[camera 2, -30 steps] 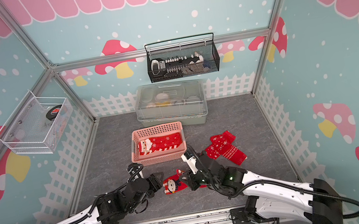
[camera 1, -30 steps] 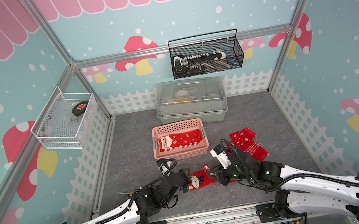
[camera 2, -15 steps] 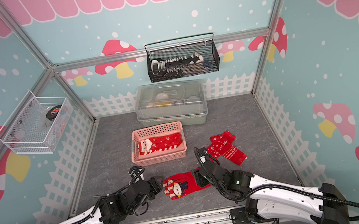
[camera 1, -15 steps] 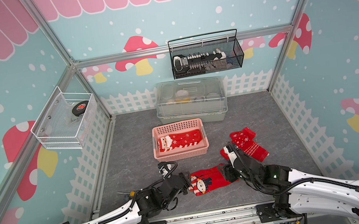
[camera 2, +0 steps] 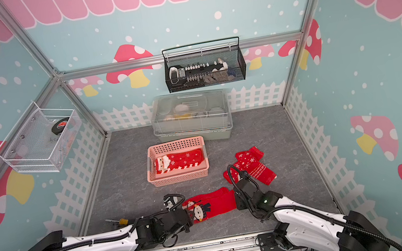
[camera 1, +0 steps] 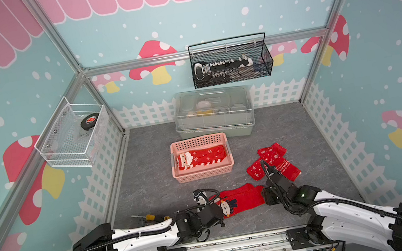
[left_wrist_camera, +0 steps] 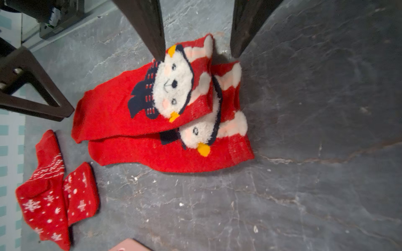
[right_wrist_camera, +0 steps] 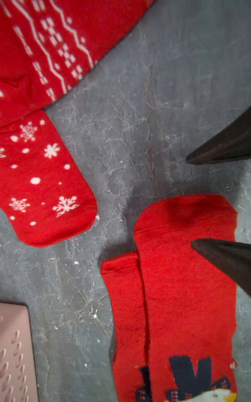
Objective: Place the socks together as a pair
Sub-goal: Flatten out the sock, then pick up a pair of socks from the center of the board, then place a pair of socks in the bin, then pick up the sock at the center of the board.
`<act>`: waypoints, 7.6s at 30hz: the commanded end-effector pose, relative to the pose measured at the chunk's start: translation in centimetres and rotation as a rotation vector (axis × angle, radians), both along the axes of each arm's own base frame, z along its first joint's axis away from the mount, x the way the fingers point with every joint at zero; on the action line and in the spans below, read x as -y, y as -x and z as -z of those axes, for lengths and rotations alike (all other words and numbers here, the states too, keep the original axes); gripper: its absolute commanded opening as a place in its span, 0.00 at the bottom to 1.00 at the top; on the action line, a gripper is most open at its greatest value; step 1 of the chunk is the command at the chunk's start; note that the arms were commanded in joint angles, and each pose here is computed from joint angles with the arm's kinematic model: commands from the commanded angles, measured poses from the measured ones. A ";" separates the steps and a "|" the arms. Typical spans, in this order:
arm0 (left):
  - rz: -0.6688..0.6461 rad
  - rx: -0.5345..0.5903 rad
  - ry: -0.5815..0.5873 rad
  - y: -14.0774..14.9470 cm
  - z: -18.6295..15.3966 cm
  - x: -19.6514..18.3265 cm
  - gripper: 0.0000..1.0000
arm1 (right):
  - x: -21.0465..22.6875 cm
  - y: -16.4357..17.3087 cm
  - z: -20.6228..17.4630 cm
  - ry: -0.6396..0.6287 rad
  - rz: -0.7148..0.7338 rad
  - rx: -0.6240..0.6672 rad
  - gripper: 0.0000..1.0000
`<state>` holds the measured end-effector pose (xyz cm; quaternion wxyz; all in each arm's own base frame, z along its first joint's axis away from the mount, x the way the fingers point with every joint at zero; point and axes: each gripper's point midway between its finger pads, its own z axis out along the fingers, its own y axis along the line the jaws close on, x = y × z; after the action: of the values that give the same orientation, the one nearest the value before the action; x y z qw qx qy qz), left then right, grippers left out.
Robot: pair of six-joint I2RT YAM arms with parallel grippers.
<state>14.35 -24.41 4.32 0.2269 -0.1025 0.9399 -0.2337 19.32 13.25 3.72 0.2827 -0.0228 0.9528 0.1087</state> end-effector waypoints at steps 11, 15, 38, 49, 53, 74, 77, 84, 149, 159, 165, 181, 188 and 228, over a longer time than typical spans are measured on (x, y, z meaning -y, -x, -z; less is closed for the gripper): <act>-0.050 -0.017 0.047 -0.1 -0.2 1.0 0.36 | -0.3 -0.4 1.3 -0.049 0.051 -0.022 0.37; -0.040 -0.019 0.044 0.0 0.0 1.2 0.36 | -0.2 -0.5 1.4 -0.047 0.055 -0.017 0.31; -0.031 0.022 0.076 -0.5 -1.9 1.7 0.00 | -1.5 -0.8 -2.2 -0.154 0.019 0.049 0.00; -0.036 0.148 0.074 -1.5 -6.2 -0.2 0.00 | -3.4 -1.9 -7.6 -0.257 -0.039 0.152 0.00; -0.066 0.203 0.042 -2.1 -6.9 -2.0 0.00 | -4.2 -2.9 -8.5 -0.262 -0.055 0.183 0.00; -0.110 0.215 -0.026 -3.1 -4.6 -3.3 0.00 | -5.5 -5.3 -3.9 -0.147 -0.039 0.108 0.00; -0.117 0.207 -0.039 -3.1 -4.1 -3.6 0.01 | -5.1 -4.8 -3.0 -0.143 -0.024 0.088 0.00; -0.127 0.172 -0.036 -3.1 -3.1 -3.8 0.35 | -4.6 -4.3 -2.0 -0.130 -0.016 0.066 0.12; 0.165 0.631 -0.332 -7.8 -23.6 -6.6 0.00 | -9.9 -10.4 -22.6 -0.425 -0.069 0.505 0.00; 0.073 0.521 -0.313 -18.3 -23.7 -9.6 0.00 | -13.7 -19.7 -27.0 -0.480 -0.032 0.633 0.00; -0.018 0.352 -0.278 -23.0 -19.2 -11.9 0.00 | -15.4 -21.9 -21.5 -0.408 -0.049 0.550 0.00; 0.030 0.130 -0.301 -26.9 -10.4 -13.3 0.00 | -18.5 -25.3 -11.8 -0.374 -0.038 0.450 0.00; 0.029 0.083 -0.360 -28.1 -8.4 -14.2 0.00 | -19.2 -26.0 -10.6 -0.293 -0.032 0.462 0.00; 0.060 0.273 0.089 -7.8 -13.6 -7.0 0.82 | -4.4 -11.0 -15.4 -0.247 0.109 0.442 0.55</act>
<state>23.06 -17.49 18.04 0.3368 -0.0068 0.8986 -0.2809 31.31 18.72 22.10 0.5256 0.0160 0.8238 0.2116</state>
